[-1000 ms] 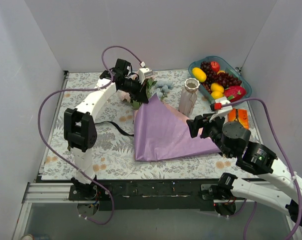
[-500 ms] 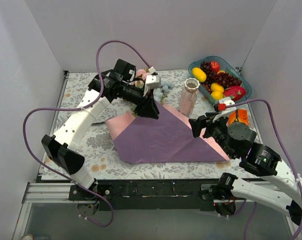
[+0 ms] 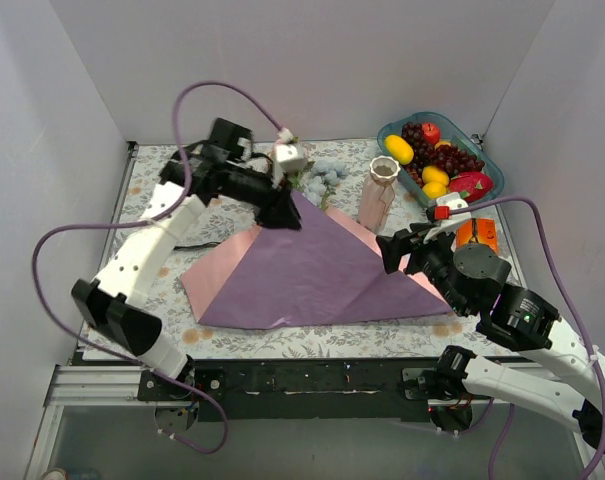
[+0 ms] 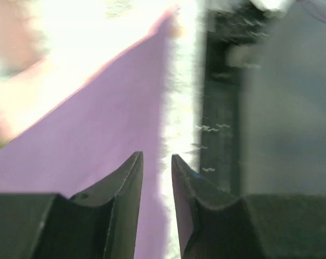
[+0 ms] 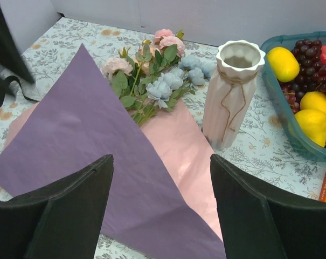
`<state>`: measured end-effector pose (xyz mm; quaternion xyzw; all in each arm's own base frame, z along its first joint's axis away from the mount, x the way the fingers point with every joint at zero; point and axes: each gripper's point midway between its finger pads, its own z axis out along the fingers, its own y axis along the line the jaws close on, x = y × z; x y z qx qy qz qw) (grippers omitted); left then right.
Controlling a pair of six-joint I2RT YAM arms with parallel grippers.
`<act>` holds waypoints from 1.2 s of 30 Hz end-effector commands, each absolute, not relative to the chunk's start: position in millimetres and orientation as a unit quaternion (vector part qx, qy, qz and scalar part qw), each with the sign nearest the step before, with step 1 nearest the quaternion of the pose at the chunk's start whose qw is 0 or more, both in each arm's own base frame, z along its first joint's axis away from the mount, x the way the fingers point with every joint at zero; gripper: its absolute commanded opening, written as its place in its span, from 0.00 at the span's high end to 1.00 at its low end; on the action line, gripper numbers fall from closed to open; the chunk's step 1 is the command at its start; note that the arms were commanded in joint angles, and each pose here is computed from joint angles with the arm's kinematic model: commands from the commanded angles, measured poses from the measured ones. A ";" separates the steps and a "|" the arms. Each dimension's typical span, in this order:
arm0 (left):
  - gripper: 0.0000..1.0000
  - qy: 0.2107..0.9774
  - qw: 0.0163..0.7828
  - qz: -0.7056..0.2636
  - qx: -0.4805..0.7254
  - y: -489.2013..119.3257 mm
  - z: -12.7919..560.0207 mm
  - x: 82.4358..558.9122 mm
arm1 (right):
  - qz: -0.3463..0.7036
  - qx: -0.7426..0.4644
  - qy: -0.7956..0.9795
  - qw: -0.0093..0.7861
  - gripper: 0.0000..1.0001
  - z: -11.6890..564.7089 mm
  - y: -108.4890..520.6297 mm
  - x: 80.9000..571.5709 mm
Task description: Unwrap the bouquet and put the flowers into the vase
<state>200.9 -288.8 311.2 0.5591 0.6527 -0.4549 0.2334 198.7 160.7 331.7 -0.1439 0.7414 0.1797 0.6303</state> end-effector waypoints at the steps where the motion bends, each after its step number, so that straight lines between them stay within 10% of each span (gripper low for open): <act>1: 0.67 0.739 0.530 -0.234 0.346 -192.8 348.6 371.2 | 0.186 -0.132 0.726 0.649 0.20 341.5 162.7 202.8; 4: 0.69 0.829 0.439 -0.099 0.333 -157.1 218.3 433.6 | 0.196 -0.133 0.724 0.647 0.20 341.4 165.1 201.1; 8: 0.75 0.870 0.308 -0.156 0.352 -169.0 121.5 415.2 | 0.205 -0.130 0.730 0.639 0.21 337.7 166.1 198.1; 19: 0.66 0.772 0.209 -0.447 0.401 -227.8 170.1 367.7 | 0.208 -0.113 0.734 0.637 0.21 332.6 147.2 188.4; 36: 0.52 0.742 0.174 -0.486 0.428 -235.5 172.3 319.8 | 0.199 -0.114 0.738 0.634 0.21 328.2 144.3 188.4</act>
